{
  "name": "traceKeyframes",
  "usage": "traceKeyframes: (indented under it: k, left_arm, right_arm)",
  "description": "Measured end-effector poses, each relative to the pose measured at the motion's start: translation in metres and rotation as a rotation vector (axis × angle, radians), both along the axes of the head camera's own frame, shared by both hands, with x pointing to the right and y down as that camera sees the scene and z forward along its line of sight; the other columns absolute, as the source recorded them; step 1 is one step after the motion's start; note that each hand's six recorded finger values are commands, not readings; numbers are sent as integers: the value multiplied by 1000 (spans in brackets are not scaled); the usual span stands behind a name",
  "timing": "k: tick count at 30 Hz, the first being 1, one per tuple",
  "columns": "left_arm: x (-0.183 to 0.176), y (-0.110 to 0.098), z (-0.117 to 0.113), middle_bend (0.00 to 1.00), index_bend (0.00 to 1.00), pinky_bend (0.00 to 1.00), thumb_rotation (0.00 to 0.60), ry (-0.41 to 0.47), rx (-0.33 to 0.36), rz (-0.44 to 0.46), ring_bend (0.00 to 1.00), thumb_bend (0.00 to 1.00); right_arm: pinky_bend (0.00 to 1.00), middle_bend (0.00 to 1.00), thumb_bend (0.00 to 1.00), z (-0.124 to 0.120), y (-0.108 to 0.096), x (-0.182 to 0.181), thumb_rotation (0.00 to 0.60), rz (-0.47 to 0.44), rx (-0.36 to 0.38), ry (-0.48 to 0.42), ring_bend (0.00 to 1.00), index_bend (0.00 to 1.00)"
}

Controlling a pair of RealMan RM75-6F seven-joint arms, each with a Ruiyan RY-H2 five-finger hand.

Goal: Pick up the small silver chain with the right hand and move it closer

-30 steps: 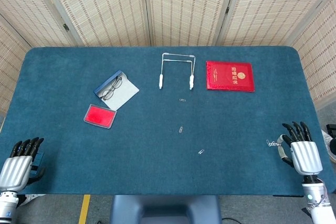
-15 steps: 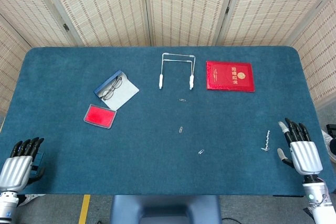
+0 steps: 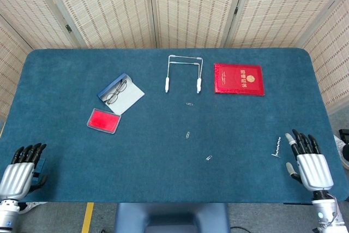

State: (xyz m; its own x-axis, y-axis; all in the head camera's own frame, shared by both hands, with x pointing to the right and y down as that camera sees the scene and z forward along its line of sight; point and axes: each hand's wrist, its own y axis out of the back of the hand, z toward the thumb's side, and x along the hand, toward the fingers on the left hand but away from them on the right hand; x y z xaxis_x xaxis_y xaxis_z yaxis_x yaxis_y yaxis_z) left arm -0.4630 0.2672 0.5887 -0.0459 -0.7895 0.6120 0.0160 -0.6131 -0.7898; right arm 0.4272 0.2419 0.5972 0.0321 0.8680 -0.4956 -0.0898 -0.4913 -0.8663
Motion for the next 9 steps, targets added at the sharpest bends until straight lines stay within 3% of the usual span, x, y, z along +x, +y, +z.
traceKeyframes:
  k: [4,9]
  left_arm:
    - [1,1,-1,90,0,0,600,-3,5,2,79,408]
    - [0,0,-2,90,0,0,600,-9,13,-3,78,408]
  right_arm:
    - [0,0,391,-16,8,-2,600,14,33,38,0,0]
    - [0,0,391,-12,8,0,600,16,7,39,0,0]
